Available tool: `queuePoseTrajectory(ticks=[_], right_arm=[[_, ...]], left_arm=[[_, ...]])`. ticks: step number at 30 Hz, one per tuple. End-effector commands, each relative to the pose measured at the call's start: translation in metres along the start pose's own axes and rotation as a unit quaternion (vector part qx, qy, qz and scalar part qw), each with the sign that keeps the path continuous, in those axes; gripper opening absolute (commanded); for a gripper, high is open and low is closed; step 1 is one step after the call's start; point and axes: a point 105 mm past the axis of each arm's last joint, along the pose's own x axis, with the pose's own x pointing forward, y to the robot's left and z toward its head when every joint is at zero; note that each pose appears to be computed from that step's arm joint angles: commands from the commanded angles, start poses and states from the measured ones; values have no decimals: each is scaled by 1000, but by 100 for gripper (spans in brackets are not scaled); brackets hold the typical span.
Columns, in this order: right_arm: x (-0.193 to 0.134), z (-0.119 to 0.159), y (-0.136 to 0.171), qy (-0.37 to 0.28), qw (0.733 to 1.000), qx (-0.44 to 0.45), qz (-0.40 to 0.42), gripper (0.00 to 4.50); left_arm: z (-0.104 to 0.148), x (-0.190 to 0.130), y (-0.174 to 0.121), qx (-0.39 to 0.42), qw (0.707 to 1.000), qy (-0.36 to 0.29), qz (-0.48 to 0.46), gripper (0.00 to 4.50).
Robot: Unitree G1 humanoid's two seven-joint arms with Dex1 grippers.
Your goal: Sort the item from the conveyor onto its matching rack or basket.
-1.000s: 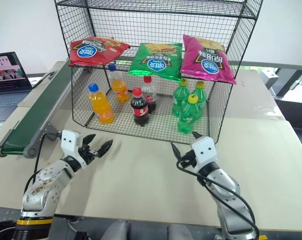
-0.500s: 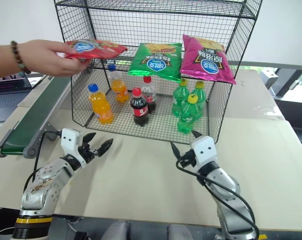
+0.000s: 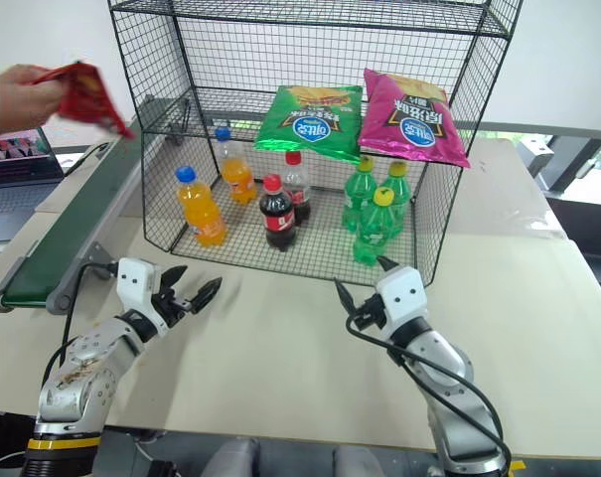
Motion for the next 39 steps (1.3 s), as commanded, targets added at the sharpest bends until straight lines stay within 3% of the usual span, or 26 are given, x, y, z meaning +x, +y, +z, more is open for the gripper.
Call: queuePoseTrajectory(ticks=[1, 17, 23, 27, 32, 39], right_arm=[[2, 10, 0, -20, 1000, -3, 2, 450], [4, 12, 2, -23, 1000, -3, 17, 450], [13, 31, 8, -54, 995, 5, 83, 450], [19, 55, 21, -97, 980, 19, 175, 450], [27, 82, 38, -149, 951, 43, 268, 450], [26, 110, 61, -196, 901, 64, 381, 450]], left_arm=[[16, -2, -2, 14, 999, -28, -7, 447], [17, -7, 1, 3, 1000, -30, -10, 447], [32, -26, -3, -34, 998, -40, -41, 447], [43, -53, 18, -122, 990, -67, 8, 447], [60, -92, 53, -263, 949, -149, 89, 447], [71, -144, 85, -409, 861, -250, 171, 447]])
